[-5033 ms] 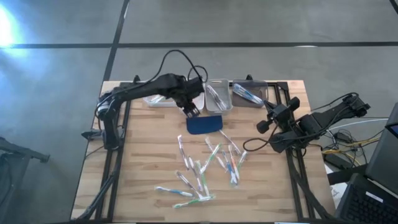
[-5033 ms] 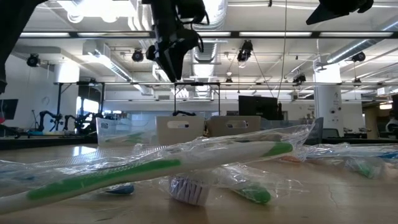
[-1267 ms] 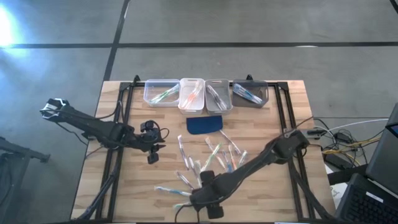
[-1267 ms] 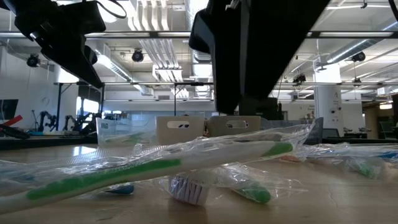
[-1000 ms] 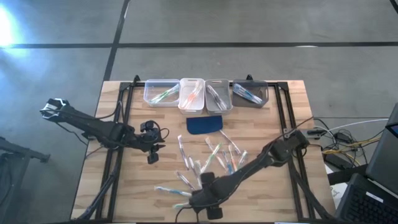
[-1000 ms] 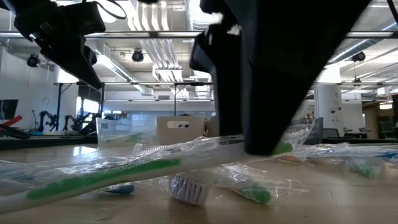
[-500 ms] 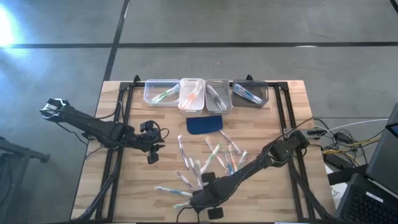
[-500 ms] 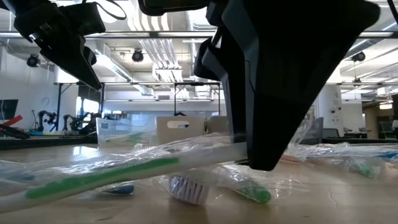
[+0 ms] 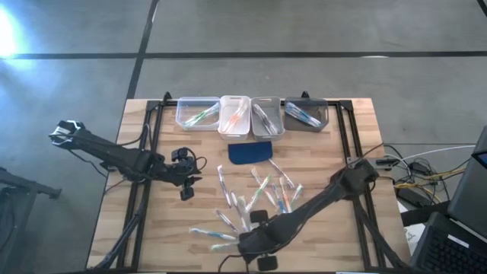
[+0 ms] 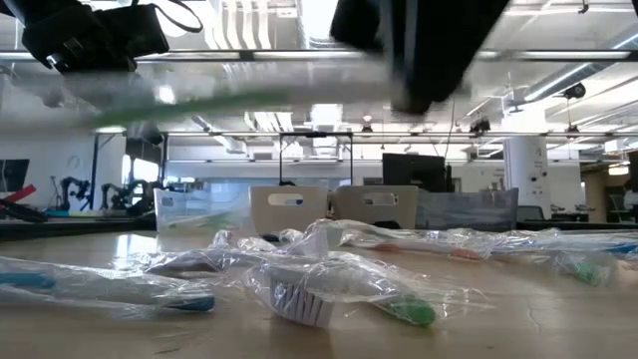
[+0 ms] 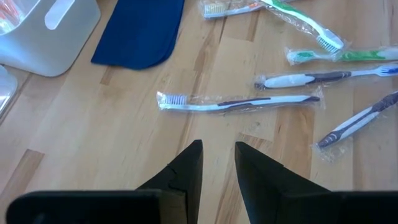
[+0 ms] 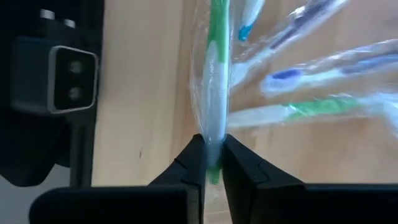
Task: Pick & Place Toothbrushes
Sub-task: Put the green toothbrush into the transparent bin
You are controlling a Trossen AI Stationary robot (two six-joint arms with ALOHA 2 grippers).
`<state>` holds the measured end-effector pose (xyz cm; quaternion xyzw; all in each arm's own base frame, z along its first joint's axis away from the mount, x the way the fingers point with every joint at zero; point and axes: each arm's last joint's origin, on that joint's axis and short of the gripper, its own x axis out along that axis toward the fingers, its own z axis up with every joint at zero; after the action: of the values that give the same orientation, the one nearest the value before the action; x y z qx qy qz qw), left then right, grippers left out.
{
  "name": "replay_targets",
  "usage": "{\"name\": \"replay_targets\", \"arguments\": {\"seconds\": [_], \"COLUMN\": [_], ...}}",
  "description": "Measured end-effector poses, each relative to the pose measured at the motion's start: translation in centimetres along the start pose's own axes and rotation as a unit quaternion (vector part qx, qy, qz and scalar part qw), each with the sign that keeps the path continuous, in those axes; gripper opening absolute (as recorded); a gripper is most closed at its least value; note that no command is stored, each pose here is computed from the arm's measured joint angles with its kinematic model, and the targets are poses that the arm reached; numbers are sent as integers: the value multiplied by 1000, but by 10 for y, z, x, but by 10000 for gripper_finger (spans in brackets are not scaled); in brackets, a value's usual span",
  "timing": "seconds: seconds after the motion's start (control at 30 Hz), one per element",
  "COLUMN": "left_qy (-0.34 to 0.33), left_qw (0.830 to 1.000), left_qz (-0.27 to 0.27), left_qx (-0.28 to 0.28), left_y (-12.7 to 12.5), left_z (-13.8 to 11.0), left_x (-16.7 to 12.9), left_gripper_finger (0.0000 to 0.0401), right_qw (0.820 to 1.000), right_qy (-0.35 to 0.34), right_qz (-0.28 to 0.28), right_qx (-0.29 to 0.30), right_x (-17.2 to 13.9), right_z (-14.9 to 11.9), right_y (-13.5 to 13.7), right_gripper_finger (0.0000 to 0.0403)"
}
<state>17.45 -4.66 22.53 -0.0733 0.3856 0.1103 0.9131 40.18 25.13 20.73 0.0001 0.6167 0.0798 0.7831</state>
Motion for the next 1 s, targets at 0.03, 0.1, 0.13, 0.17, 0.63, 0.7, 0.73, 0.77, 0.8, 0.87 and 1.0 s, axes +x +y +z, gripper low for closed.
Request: {"name": "replay_targets", "arguments": {"seconds": [0.03,0.1,0.13,0.17,0.63,0.7,0.73,0.77,0.8,0.87,1.0], "left_qy": [1,1,2,1,-1,-4,-9,-15,-23,-50,-101], "left_qw": [1000,1000,1000,1000,1000,1000,1000,1000,1000,999,994], "left_qz": [0,1,1,1,0,-1,0,2,5,18,44], "left_qx": [0,0,0,0,7,5,4,5,5,1,4], "left_y": [0,0,0,0,0,0,-1,-1,-1,-1,-3], "left_z": [0,0,0,0,0,1,2,2,4,8,16], "left_x": [0,0,0,0,0,0,0,0,0,0,1], "left_gripper_finger": [99,99,99,99,99,99,99,99,99,99,99], "right_qw": [1000,1000,999,998,977,974,972,970,967,962,949], "right_qy": [-5,-16,-24,-33,-124,-133,-139,-150,-162,-183,-235], "right_qz": [-4,-19,-32,-47,-173,-185,-189,-192,-194,-202,-208], "right_qx": [-2,-7,-6,-6,6,10,11,13,15,20,30], "right_x": [-7,-24,-33,-43,-105,-106,-106,-106,-107,-107,-108], "right_z": [-2,-7,-9,-13,-52,-61,-65,-69,-73,-82,-100], "right_y": [2,6,7,9,-6,-12,-15,-18,-21,-29,-44], "right_gripper_finger": [27,25,25,25,25,26,26,26,26,26,26]}}
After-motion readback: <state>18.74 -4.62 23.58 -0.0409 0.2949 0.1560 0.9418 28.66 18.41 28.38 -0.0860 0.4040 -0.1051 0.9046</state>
